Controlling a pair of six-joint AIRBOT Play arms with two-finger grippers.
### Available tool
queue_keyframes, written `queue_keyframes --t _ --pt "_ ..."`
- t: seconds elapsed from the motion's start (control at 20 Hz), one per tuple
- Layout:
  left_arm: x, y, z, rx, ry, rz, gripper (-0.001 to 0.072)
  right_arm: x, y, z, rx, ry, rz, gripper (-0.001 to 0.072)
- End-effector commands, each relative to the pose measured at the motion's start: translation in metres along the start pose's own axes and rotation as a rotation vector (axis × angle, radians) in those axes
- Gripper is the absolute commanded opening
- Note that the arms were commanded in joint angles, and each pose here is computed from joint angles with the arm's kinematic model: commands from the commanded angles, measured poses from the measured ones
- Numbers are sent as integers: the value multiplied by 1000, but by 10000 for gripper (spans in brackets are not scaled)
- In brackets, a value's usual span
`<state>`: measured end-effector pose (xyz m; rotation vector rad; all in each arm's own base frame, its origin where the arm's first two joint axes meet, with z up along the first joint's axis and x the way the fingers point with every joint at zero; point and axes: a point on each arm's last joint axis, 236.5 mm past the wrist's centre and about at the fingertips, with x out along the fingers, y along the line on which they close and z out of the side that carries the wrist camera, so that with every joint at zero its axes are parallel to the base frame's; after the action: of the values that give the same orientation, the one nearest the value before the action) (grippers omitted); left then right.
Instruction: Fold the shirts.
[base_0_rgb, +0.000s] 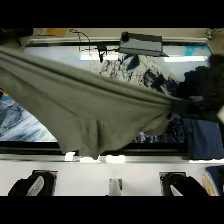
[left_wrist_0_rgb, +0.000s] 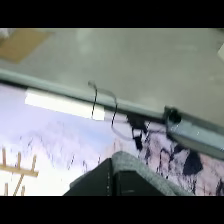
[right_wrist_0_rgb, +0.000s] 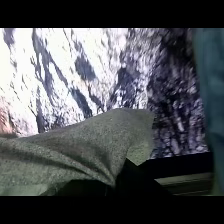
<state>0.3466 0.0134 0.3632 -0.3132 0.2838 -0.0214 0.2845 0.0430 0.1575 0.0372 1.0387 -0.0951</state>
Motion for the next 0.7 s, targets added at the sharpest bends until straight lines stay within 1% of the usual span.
queue_keyframes --t 0.0,0.1,0.2,0.3,0.35,0.4,0.45,0.5,0.55,0.65 --pt "61 31 -121 -116 275 15 38 108 50 -37 96 99 117 23" --pt "88 33 -183 -214 369 -8 39 154 72 -54 215 140 167 22" --pt "103 30 -233 -276 451 -20 39 182 84 -67 305 209 172 23" --pt "109 25 -268 -278 531 -26 39 194 93 -73 331 246 186 22" --pt "110 21 -274 -258 551 -37 38 196 93 -68 310 223 193 22" --pt "111 19 -274 -224 549 -50 38 191 92 -60 221 197 197 32" --pt "110 18 -270 -189 542 -62 38 182 86 -47 116 167 178 183" --pt "111 17 -265 -163 531 -72 38 169 77 -31 30 134 144 436" --pt "111 15 -259 -136 520 -83 39 154 66 -11 -50 96 99 564" --pt "111 12 -250 -116 500 -93 38 115 46 37 -150 -5 20 551"
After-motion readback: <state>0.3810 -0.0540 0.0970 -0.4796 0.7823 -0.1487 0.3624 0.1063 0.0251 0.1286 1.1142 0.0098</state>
